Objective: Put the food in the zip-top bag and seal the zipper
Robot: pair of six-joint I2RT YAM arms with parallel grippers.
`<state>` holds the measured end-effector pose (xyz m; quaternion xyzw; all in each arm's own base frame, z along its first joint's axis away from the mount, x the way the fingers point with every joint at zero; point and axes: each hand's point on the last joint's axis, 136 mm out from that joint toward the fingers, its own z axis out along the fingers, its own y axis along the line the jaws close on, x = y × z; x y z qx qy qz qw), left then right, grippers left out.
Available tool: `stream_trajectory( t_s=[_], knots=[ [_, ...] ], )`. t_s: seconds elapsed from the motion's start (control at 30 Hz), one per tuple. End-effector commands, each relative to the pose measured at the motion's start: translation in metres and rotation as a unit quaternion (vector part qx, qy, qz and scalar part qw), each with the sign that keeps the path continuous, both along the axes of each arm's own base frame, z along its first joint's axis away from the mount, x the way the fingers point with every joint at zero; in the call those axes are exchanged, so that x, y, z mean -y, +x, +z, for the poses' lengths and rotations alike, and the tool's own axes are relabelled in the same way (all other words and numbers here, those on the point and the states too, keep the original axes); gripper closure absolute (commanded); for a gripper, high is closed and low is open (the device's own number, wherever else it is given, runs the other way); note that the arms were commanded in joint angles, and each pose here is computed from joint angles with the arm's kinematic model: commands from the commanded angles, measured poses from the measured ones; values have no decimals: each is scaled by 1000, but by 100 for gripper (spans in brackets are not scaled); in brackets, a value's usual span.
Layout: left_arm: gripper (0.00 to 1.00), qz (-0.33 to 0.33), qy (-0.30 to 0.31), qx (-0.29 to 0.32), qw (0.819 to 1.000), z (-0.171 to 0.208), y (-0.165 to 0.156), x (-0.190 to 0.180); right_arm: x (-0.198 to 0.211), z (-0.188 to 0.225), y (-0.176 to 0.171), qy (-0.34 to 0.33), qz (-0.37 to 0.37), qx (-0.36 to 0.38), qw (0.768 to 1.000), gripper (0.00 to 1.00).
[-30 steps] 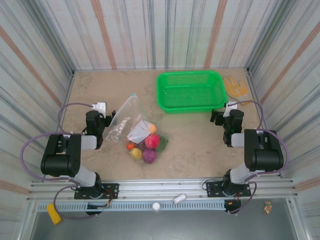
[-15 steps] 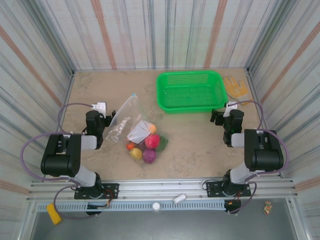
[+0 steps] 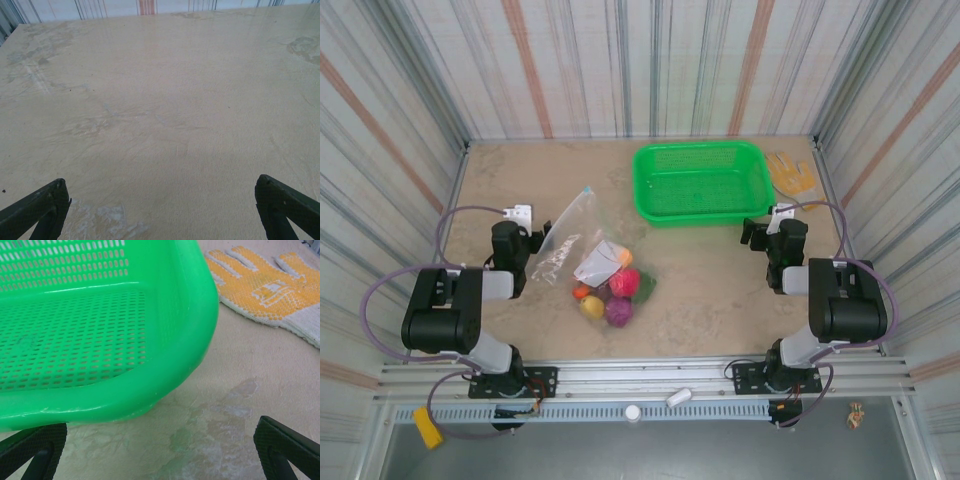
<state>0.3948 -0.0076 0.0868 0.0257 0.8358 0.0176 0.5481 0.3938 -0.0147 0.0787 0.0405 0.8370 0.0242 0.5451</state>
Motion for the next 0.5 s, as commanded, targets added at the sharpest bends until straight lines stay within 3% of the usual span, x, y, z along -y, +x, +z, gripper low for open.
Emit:
stream_trajectory(
  t_s=[0.0, 0.47],
  knots=[
    [1, 6, 8, 10, 1000, 5, 0, -3, 1, 2, 1, 4, -3, 3, 1000, 1],
    [1, -13, 5, 8, 1000, 5, 1, 3, 2, 2, 1, 4, -3, 3, 1000, 1]
  ],
)
